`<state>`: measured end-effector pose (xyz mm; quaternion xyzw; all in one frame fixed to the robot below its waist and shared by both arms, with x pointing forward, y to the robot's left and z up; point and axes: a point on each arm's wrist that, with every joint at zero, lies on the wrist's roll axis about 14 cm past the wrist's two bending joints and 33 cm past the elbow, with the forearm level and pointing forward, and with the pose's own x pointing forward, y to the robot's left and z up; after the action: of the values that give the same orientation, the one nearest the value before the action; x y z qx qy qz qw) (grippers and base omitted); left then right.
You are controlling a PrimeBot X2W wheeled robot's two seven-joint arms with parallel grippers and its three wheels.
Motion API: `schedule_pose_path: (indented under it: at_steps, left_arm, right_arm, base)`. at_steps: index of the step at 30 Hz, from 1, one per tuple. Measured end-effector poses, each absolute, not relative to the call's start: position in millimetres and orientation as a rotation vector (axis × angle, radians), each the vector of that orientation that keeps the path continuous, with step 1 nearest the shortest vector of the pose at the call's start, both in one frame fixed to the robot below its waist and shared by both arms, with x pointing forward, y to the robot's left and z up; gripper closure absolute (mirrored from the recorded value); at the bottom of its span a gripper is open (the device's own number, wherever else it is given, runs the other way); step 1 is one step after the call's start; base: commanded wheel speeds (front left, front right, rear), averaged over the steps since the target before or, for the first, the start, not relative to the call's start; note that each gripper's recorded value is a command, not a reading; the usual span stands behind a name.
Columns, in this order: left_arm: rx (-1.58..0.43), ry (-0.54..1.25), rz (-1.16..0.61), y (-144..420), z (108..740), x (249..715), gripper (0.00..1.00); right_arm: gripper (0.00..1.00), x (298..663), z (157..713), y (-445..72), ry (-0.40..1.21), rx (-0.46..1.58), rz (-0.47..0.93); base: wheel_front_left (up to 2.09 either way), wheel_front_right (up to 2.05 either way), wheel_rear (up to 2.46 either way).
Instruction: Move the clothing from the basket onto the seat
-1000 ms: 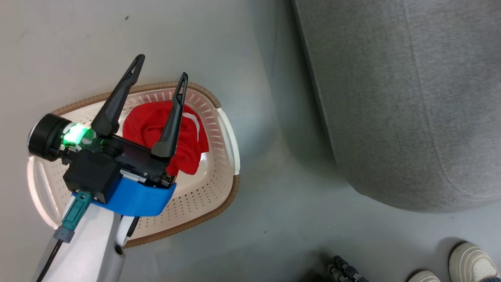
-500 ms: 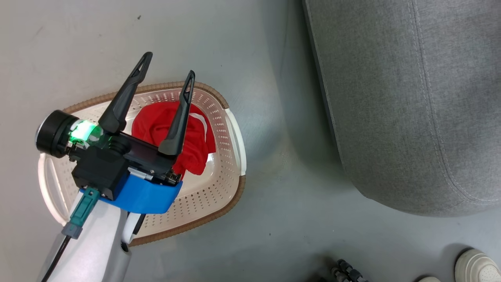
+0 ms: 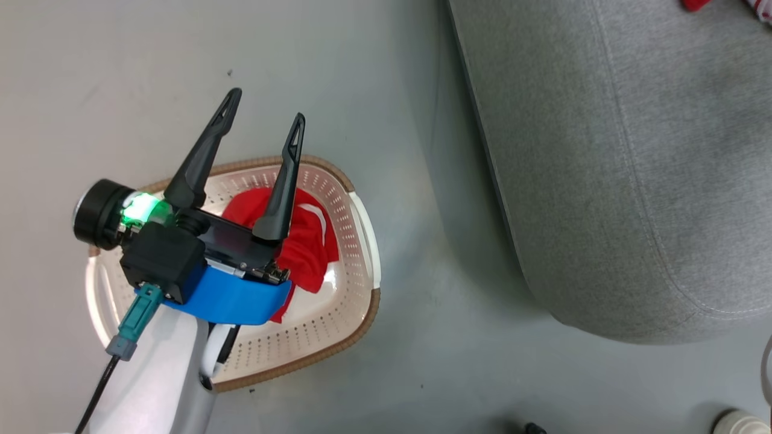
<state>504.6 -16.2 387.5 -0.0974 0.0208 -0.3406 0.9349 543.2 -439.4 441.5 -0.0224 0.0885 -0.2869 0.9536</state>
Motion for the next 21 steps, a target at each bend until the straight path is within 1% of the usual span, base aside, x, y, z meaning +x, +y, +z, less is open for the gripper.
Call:
schedule_pose_path:
  at_steps: [10,14,21]
  left_arm:
    - [-0.217,0.016,-0.618,-1.3,429.2,489.6,0.0]
    - [-0.219,0.014,-0.577,8.4,442.8,479.0,0.0]
    - [-0.209,0.023,-0.473,38.7,459.7,450.9,0.0]
  right_arm:
    - [0.0,516.5,454.2,-402.3,0.17,-0.001,-0.495]
    - [0.0,507.0,475.6,-389.8,0.126,-0.027,-0.448]
    - [0.0,469.6,488.8,-358.4,0.102,-0.078,-0.359]
  base:
    - [0.0,0.0,0.0]
    - [0.0,0.0,0.0]
    - [0.0,0.0,0.0]
